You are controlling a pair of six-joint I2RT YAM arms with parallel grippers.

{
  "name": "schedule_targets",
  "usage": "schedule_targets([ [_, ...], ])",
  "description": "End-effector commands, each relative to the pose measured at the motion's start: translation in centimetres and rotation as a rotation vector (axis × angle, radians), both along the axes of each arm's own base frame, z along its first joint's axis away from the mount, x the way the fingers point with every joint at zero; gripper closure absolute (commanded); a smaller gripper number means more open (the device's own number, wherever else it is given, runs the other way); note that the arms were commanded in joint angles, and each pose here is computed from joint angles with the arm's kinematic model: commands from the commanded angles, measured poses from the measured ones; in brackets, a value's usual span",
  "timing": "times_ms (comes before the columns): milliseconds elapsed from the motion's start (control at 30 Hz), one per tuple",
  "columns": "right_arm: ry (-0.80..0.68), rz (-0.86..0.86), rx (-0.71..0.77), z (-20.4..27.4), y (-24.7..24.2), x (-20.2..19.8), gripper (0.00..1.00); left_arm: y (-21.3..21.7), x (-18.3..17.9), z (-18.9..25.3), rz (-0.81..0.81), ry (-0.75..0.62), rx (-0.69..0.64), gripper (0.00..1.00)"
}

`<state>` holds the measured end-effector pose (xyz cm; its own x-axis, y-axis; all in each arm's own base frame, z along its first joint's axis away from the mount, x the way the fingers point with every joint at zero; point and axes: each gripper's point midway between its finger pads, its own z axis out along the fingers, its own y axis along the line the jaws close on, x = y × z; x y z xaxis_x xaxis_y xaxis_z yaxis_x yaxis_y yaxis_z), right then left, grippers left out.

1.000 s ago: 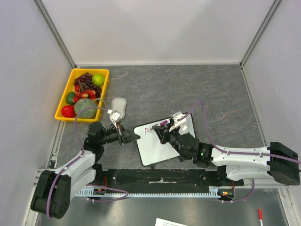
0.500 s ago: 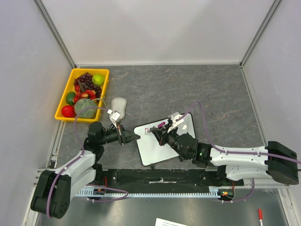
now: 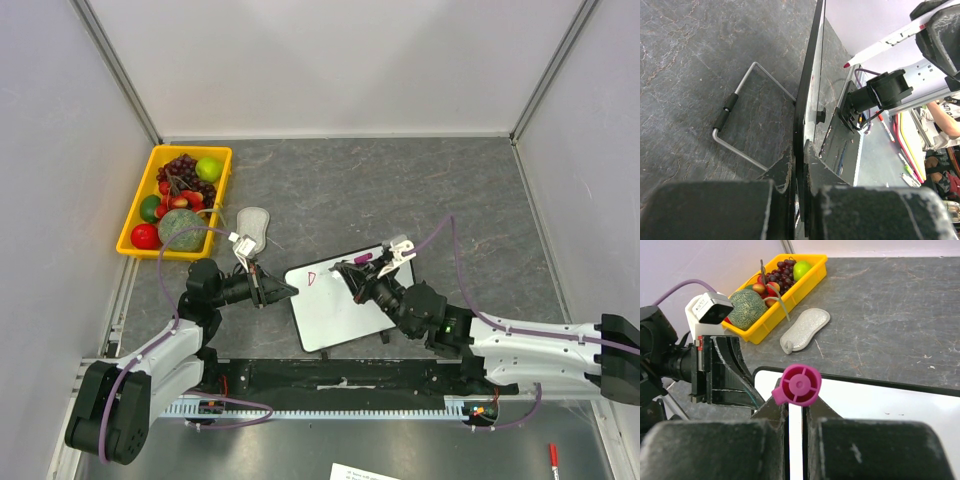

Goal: Write a sentence on the whiteboard

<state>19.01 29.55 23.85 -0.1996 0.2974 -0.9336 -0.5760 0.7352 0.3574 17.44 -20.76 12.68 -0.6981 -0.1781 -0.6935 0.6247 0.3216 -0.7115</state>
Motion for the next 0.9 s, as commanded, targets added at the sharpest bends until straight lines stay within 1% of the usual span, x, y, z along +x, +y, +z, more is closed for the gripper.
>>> schedule_targets([
  [0,-0.016,-0.039,-0.014,0.4,-0.2,0.9,1.00,0.0,-0.1,0.1,-0.019,-0.079,0.011,0.98],
  [500,-0.022,-0.035,0.019,1.2,1.1,1.3,1.00,0.0,-0.1,0.1,-0.019,-0.082,0.011,0.98],
  [867,-0.010,-0.033,0.009,0.5,1.8,1.5,1.00,0.0,0.0,0.1,-0.016,-0.079,0.012,0.98],
])
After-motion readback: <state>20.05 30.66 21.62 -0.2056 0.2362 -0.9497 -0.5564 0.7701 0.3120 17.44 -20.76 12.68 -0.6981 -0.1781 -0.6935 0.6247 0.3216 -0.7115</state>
